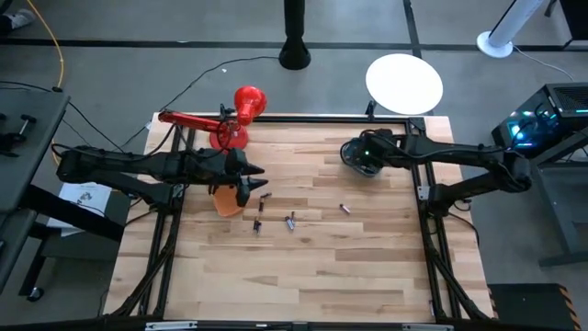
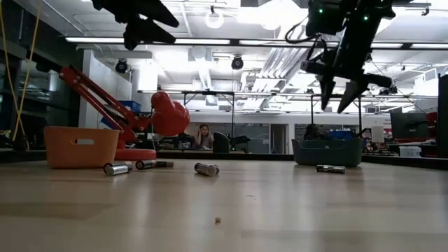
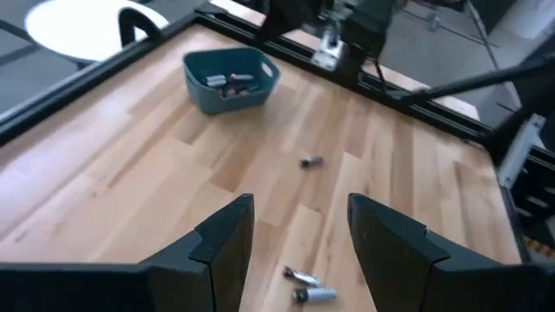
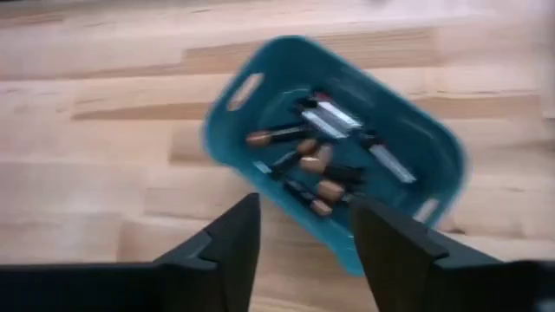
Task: Sort batteries
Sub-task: Put the black battery into the blue bin
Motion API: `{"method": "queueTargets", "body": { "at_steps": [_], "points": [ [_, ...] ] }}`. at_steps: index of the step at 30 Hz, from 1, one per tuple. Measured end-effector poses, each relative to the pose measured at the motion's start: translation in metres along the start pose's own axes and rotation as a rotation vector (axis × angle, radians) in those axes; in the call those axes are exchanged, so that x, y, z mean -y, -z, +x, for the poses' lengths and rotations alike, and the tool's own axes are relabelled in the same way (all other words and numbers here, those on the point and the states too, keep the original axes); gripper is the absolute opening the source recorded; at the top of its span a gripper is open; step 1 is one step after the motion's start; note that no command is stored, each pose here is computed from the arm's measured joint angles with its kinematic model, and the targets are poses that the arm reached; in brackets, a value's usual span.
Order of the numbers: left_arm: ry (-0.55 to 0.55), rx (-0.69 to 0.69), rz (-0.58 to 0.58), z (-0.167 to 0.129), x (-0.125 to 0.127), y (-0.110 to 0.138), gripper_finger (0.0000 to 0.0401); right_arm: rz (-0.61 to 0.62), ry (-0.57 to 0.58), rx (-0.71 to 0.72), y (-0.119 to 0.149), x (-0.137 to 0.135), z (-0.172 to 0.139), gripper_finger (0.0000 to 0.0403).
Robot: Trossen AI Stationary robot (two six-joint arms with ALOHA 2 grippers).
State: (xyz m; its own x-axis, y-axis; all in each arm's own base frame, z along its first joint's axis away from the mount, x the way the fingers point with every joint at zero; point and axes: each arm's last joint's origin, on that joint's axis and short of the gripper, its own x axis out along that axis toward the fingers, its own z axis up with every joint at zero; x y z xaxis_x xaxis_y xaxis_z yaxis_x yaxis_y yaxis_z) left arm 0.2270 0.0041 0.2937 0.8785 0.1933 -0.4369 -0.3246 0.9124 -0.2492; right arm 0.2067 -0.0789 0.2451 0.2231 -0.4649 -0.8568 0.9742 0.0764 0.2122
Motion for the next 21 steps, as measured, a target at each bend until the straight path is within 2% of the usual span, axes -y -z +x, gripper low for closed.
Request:
{"method": "queueTargets", "body": {
  "at_steps": [2, 5, 11, 13, 16, 21],
  "points": [
    [0.004, -0.002, 0.003, 0.008, -0.002, -0.001, 0.0179, -0.05, -0.036, -0.008, -0.003, -0.003, -0.002, 0.0188],
    [0.023, -0.107, 0.033, 0.027, -0.009, 0.007, 0.0179, -0.126, -0.082, -0.029, -0.006, -0.008, -0.007, 0.0194],
    [-0.138, -0.575, 0.11, 0.075, -0.031, 0.038, 0.0179, -0.185, -0.138, -0.042, -0.009, -0.012, -0.015, 0.0195],
    [-0.172, -0.688, 0.137, 0.093, -0.036, 0.046, 0.0179, -0.188, -0.146, -0.04, -0.008, -0.013, -0.016, 0.0195],
    [-0.199, -0.797, 0.165, 0.117, -0.037, 0.054, 0.0179, -0.223, -0.153, -0.047, -0.006, -0.013, -0.017, 0.0195],
    [-0.249, -0.882, 0.181, 0.143, -0.039, 0.065, 0.0179, -0.256, -0.157, -0.056, -0.002, -0.015, -0.019, 0.0195]
  ]
}}
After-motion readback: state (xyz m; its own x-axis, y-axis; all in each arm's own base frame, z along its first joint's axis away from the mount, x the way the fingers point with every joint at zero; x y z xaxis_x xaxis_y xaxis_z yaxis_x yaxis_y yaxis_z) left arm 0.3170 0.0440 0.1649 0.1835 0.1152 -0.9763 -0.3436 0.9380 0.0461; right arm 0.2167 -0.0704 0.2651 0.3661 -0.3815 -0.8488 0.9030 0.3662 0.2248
